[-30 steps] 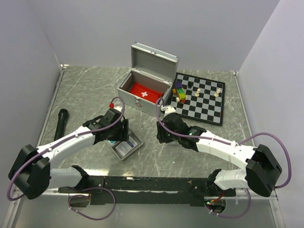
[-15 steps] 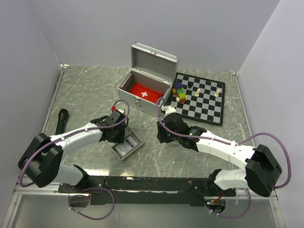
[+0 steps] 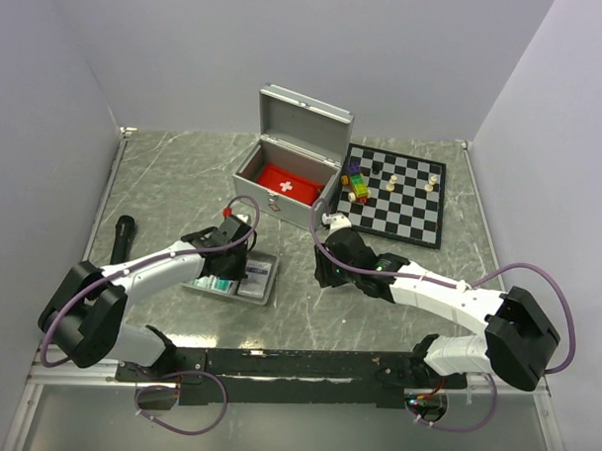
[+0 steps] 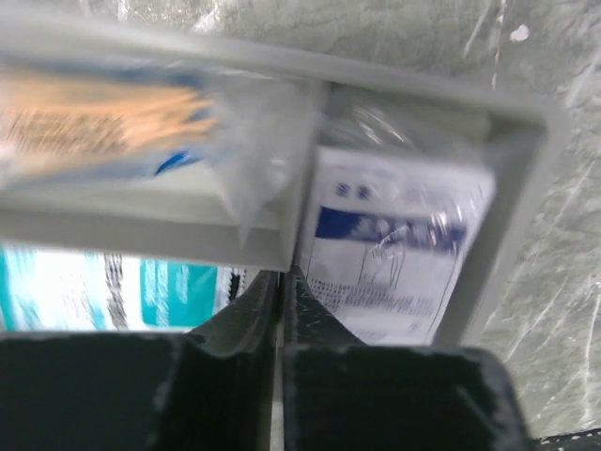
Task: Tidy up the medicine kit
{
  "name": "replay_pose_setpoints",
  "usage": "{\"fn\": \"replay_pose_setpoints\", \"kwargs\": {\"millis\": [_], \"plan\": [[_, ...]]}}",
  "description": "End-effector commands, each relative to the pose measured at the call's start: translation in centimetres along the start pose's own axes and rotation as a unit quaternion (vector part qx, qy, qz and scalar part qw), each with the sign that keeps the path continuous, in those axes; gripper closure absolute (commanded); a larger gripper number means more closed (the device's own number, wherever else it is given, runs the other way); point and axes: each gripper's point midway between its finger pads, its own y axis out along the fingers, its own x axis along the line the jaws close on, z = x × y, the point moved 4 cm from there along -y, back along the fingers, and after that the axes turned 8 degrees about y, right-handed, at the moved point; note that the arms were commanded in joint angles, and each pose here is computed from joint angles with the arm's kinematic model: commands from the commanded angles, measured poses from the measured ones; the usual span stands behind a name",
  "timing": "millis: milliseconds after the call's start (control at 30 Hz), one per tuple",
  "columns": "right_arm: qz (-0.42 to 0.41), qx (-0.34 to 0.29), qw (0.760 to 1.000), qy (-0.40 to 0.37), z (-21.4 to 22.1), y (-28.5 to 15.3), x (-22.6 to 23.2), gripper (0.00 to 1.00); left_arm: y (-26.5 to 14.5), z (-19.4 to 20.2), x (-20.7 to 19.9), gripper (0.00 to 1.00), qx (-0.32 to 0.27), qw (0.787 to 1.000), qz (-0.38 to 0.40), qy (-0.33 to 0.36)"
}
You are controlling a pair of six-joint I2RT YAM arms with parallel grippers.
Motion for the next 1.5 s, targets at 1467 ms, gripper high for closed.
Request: {"fn": "replay_pose_setpoints", "kwargs": {"millis": [1467], "plan": [[0.006, -0.151, 0.988, 0.037, -1.9, -7.9, -3.5, 0.59, -5.0, -29.1, -9.0, 0.99, -0.211, 0.953, -0.040, 0.215]]}}
